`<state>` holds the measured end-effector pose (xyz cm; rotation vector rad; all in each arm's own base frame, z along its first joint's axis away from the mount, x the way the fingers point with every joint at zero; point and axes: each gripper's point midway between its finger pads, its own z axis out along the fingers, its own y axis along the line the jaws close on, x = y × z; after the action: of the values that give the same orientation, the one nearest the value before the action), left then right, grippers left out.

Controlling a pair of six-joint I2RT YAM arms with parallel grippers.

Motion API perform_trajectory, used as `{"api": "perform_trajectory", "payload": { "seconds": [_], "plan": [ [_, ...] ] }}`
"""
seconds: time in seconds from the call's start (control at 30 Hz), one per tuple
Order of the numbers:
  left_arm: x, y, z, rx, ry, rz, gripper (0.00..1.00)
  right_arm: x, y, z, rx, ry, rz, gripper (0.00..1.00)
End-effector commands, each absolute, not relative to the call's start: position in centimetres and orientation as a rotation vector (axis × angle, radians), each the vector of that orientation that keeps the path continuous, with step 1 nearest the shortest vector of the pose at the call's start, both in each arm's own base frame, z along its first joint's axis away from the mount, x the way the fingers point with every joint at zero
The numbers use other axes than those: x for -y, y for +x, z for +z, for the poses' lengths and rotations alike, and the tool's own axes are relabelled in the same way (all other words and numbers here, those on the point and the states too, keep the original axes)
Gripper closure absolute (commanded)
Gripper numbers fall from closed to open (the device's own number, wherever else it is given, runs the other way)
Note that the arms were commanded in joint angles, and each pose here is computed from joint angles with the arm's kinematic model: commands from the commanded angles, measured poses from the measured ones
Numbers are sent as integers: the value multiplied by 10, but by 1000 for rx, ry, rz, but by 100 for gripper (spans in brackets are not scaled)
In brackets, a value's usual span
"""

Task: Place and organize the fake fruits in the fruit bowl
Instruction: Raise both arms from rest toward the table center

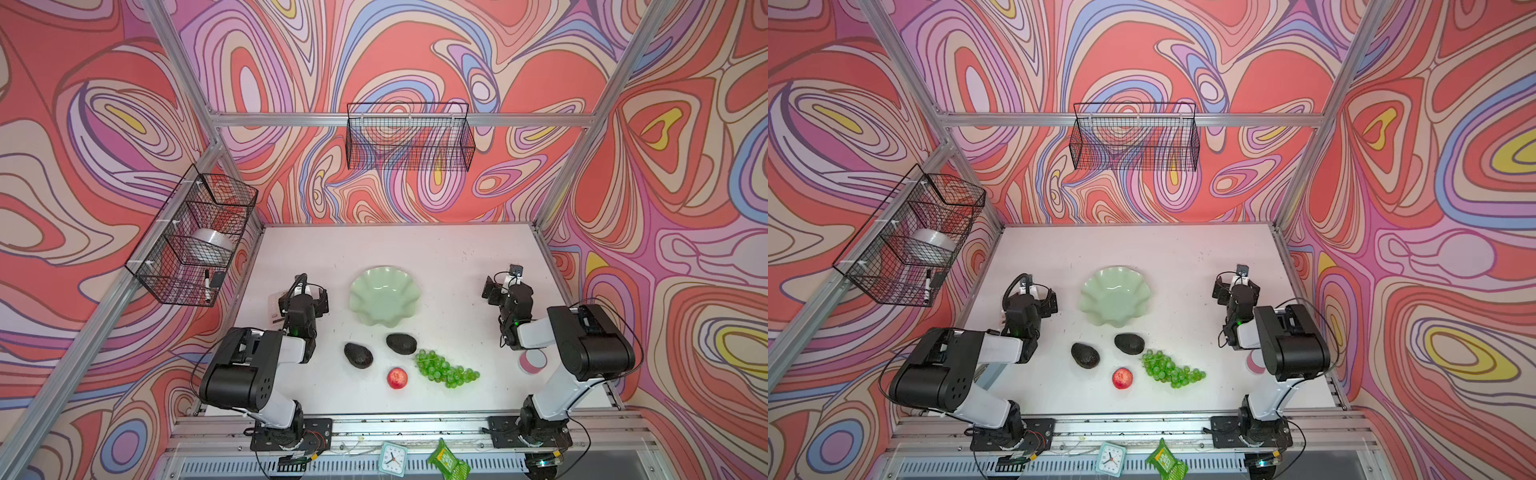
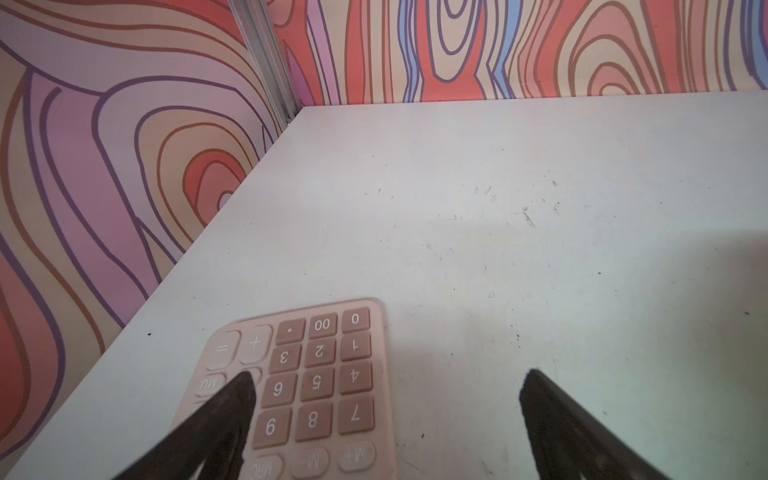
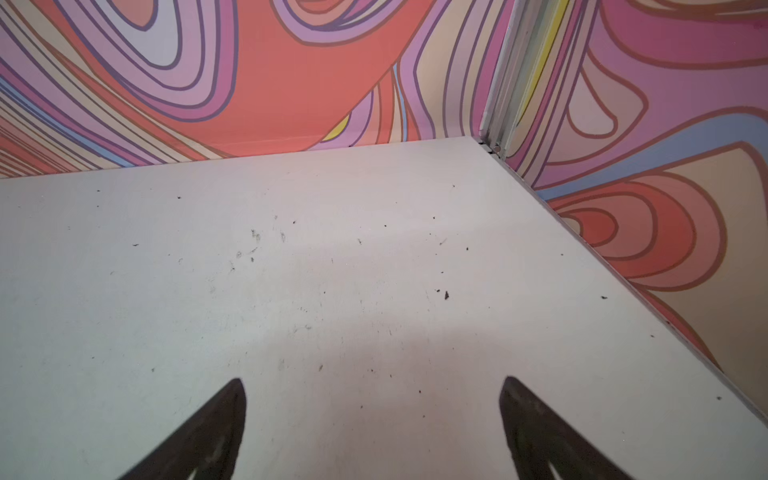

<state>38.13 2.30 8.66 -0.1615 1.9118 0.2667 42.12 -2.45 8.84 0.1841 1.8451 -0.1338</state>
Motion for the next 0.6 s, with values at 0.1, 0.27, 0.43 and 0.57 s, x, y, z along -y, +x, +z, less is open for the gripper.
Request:
{"api": "perform_trajectory", "payload": {
  "seconds": [0.1,0.27,0.43,0.57],
  "plan": [
    [-24,387,95,-1878,-161,269,0,23,425,95,-1829,185,-122,2],
    [-24,386,95,-1878,-162,268,0,23,425,95,-1830,185,-122,2],
    [-24,386,96,-1877,-161,268,0,23,425,95,-1832,184,-122,1],
    [-24,386,95,-1878,-162,269,0,23,425,95,-1832,185,-122,2]
  ]
}}
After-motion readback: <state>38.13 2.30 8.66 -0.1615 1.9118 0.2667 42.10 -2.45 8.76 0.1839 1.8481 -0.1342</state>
